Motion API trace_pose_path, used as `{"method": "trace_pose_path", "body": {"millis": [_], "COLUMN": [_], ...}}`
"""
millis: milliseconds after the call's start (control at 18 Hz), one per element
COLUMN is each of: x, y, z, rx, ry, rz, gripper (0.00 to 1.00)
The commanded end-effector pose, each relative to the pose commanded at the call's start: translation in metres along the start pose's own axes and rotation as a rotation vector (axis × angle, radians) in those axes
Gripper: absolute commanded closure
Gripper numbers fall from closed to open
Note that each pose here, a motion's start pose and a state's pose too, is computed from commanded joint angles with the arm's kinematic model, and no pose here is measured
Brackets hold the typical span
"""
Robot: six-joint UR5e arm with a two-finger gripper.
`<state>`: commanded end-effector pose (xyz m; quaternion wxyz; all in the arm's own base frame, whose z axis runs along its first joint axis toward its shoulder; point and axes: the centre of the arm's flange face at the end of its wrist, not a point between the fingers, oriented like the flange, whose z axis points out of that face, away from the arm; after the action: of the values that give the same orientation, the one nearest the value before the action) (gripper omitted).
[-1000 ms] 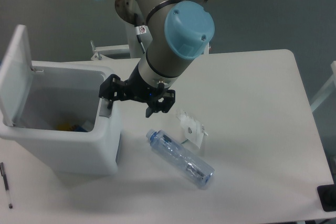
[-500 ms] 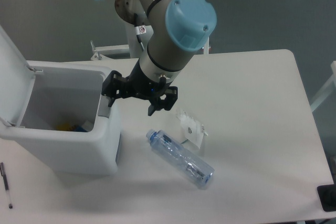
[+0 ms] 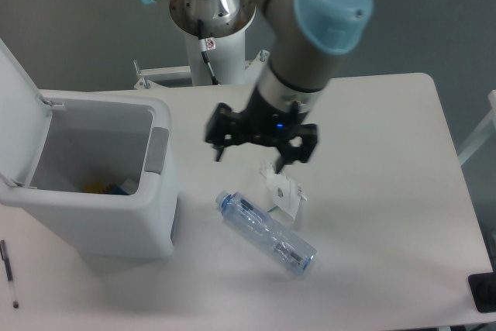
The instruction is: Open the trash can
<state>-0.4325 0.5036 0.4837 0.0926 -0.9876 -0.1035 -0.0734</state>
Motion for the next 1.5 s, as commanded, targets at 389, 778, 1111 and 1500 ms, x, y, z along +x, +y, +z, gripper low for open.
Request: {"method": "trace_pose_path", "body": {"millis": [389, 778, 1111, 1500], "x": [-0.084, -0.145, -0.169, -0.171], "y": [0.028, 0.040, 0.043, 0.048], "z": [0.010, 0.060, 0.073, 0.075], "rx": [0.007, -0.134, -0.145, -0.184], "ry": [-0.042, -0.110, -0.135, -0.149], "rz": [0.216, 0.346, 0.477, 0.535], "gripper": [0.00, 0.00, 0.00, 0.00]}}
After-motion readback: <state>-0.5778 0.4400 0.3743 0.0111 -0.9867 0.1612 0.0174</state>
